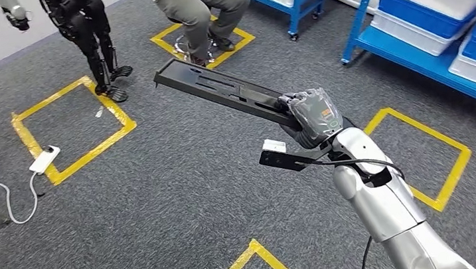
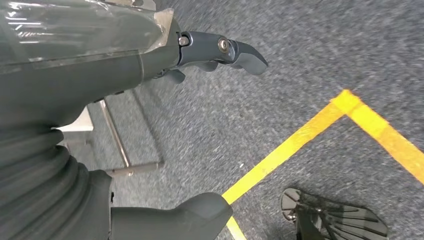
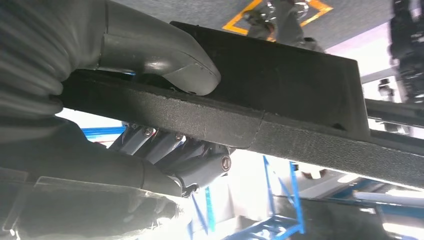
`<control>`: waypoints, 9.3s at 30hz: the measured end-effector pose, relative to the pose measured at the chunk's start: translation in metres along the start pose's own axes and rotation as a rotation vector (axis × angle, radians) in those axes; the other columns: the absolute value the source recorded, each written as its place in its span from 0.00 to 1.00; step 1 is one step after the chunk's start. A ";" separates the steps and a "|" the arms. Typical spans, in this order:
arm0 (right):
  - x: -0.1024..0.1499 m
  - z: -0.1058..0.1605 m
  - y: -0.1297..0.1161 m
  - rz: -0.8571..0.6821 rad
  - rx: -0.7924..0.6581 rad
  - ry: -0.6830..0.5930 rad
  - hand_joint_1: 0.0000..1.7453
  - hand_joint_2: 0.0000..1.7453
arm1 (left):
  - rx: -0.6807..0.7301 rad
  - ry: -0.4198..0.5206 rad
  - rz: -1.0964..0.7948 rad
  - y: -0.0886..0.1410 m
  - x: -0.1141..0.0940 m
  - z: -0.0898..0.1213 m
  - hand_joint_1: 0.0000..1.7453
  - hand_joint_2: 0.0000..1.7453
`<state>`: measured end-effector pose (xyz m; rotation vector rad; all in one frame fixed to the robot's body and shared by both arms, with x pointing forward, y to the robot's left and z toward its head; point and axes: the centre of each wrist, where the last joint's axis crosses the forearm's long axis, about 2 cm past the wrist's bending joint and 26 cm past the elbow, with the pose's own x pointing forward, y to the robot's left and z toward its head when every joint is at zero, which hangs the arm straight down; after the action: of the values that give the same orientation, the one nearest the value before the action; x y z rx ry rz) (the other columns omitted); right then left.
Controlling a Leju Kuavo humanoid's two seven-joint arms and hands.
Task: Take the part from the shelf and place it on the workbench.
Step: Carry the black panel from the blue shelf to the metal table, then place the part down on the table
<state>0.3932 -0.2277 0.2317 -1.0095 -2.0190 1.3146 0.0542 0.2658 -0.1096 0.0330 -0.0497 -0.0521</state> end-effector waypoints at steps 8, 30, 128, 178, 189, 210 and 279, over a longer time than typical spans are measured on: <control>0.007 -0.005 -0.003 0.006 0.009 -0.018 1.00 1.00 | 0.024 -0.005 -0.005 -0.003 -0.003 0.000 0.00 1.00; 0.017 -0.006 -0.002 -0.001 0.015 -0.029 1.00 1.00 | 0.044 -0.014 -0.032 -0.001 0.003 0.000 0.00 1.00; 0.011 -0.004 0.006 -0.009 0.030 -0.035 1.00 1.00 | 0.075 -0.030 -0.168 -0.008 0.002 0.001 0.00 1.00; -0.047 -0.083 -0.032 -0.013 0.096 0.048 1.00 1.00 | 0.068 -0.050 -0.211 -0.006 0.005 0.001 0.00 1.00; -0.064 -0.095 -0.036 0.068 0.156 0.088 1.00 1.00 | 0.122 -0.188 -0.141 -0.004 0.005 0.001 0.00 1.00; -0.084 -0.097 -0.047 0.120 0.211 0.105 1.00 1.00 | 0.234 -0.835 0.213 0.005 0.014 0.002 0.00 1.00; -0.069 -0.103 -0.038 0.111 0.162 0.133 0.00 0.00 | 0.129 -0.593 0.220 0.011 -0.003 -0.001 0.00 0.00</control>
<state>0.4991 -0.2385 0.3049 -1.1145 -1.7502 1.4047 0.0520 0.2766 -0.1101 0.1403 -0.6489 0.1630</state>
